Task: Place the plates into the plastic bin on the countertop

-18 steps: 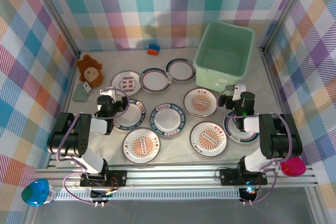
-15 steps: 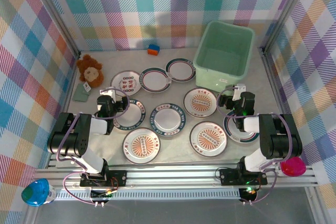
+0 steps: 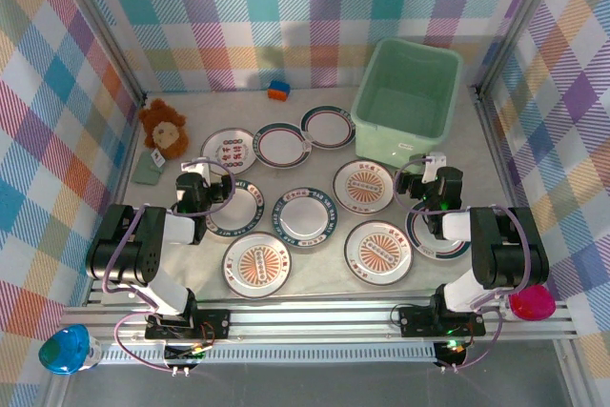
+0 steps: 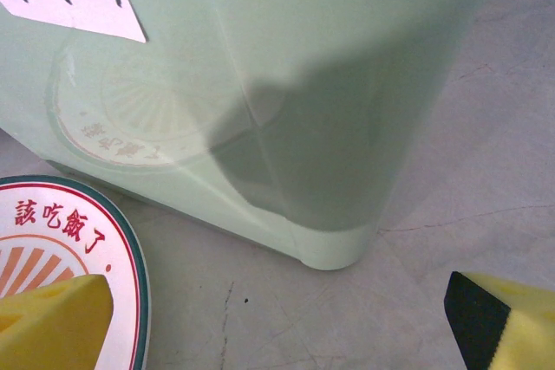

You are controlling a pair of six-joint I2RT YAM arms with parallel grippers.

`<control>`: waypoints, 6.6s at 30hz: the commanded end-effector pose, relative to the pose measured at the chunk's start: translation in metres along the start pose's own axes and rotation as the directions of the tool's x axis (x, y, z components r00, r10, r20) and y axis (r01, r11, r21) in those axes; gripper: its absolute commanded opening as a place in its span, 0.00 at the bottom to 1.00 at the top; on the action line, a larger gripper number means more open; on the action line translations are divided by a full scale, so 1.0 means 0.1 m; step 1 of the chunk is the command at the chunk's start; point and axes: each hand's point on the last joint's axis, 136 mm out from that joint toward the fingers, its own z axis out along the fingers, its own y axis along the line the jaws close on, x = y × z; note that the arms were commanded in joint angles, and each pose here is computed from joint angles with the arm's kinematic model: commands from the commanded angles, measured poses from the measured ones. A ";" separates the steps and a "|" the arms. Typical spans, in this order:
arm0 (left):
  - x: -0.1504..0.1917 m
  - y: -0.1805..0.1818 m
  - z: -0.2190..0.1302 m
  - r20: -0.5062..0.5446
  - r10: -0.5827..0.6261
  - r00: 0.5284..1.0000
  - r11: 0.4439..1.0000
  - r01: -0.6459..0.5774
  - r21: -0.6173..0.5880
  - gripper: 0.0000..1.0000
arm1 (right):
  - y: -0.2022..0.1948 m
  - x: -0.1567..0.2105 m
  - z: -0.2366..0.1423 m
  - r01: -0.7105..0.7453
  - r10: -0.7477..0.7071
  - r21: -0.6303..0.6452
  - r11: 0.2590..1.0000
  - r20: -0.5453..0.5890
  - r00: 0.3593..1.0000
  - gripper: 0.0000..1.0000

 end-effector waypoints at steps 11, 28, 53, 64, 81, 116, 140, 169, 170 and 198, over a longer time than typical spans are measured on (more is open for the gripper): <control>-0.14 -0.04 0.01 0.038 0.002 0.999 1.000 -0.002 0.014 1.00 | 0.04 -0.17 0.00 0.018 -0.017 -0.021 1.000 0.054 0.998 0.99; -0.20 -0.06 -0.03 0.053 0.001 0.999 1.000 -0.002 0.023 1.00 | 0.03 -0.24 -0.07 0.006 -0.004 -0.021 1.000 0.065 0.998 0.99; -1.28 -1.36 -1.06 -0.295 -0.122 0.948 0.874 0.243 0.422 0.93 | 0.73 0.13 -1.08 -0.391 0.301 -0.058 0.919 -0.540 0.786 0.72; -1.08 -1.93 -1.09 -0.324 0.025 0.946 0.838 0.156 0.522 0.93 | 0.64 0.41 -0.85 -0.404 0.357 0.045 0.914 -0.564 0.745 0.66; -1.05 -1.99 -1.06 -0.313 0.058 0.948 0.845 0.120 0.521 0.93 | 0.68 0.43 -0.43 -0.377 0.366 0.099 0.921 -0.553 0.748 0.54; -1.11 -1.95 -1.13 -0.297 0.092 0.950 0.851 0.080 0.519 0.94 | 0.74 0.65 0.04 -0.406 0.402 0.131 0.904 -0.579 0.709 0.33; -1.14 -1.90 -1.23 -0.296 0.053 0.954 0.855 0.110 0.507 0.94 | 0.72 0.46 -0.22 -0.481 0.485 0.138 0.866 -0.468 0.739 0.04; -1.54 -2.47 -1.23 -0.285 0.068 0.956 0.793 0.122 0.597 0.94 | 1.06 -0.58 -1.35 -0.496 0.420 -0.165 0.853 -0.348 0.838 0.00; -1.57 -2.52 -1.20 -0.285 0.068 0.956 0.786 0.125 0.605 0.94 | 1.07 -0.66 -1.44 -0.487 0.413 -0.188 0.853 -0.327 0.850 0.00; -1.90 -3.69 -0.28 -0.324 -0.033 0.946 0.654 0.265 0.708 0.97 | 0.38 -2.68 -1.37 -0.456 0.467 -0.098 0.884 0.192 0.863 0.00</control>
